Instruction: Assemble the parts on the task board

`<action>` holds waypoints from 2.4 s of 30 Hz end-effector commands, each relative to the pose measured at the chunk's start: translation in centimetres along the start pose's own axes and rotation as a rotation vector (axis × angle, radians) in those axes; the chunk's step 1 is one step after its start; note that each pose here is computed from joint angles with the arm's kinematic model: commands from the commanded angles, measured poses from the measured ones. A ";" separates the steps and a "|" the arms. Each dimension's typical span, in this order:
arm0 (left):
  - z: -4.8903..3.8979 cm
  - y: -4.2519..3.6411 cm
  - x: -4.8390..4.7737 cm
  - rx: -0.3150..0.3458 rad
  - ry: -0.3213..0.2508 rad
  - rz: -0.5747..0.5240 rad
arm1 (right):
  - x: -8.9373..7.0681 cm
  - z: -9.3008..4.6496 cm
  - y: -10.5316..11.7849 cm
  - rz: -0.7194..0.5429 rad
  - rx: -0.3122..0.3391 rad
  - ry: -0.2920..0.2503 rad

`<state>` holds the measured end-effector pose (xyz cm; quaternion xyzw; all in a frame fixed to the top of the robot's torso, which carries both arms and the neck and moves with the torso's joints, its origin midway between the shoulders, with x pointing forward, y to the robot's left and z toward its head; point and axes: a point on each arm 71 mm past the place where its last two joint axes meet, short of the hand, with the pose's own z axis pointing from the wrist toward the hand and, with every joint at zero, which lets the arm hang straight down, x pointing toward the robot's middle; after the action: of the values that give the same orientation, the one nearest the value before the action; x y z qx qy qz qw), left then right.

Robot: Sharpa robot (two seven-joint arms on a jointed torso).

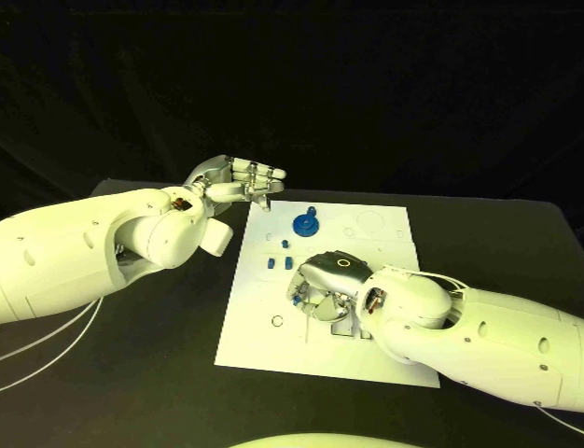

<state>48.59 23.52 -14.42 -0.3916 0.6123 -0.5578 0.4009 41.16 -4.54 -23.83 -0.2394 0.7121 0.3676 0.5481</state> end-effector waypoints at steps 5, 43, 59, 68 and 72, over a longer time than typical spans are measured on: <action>0.03 -0.07 0.30 0.001 0.021 -0.009 | 0.5 0.0 -0.3 -0.027 0.026 0.043; -0.17 0.29 -0.08 -0.010 0.022 -0.007 | -7.0 -8.1 -7.6 -0.045 0.224 -0.053; -0.18 0.34 -0.04 -0.012 0.026 -0.007 | -6.0 -7.1 -8.7 -0.085 0.261 -0.011; -0.18 0.35 -0.08 -0.013 0.025 -0.007 | -5.2 -6.5 -8.6 -0.073 0.250 -0.001; -0.18 0.36 -0.06 -0.013 0.025 -0.008 | -4.9 -6.3 -8.5 -0.067 0.246 -0.003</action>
<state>48.49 23.89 -14.83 -0.3926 0.6187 -0.5537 0.3956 45.14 -15.14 -20.36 -0.1861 0.7422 0.2606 0.5888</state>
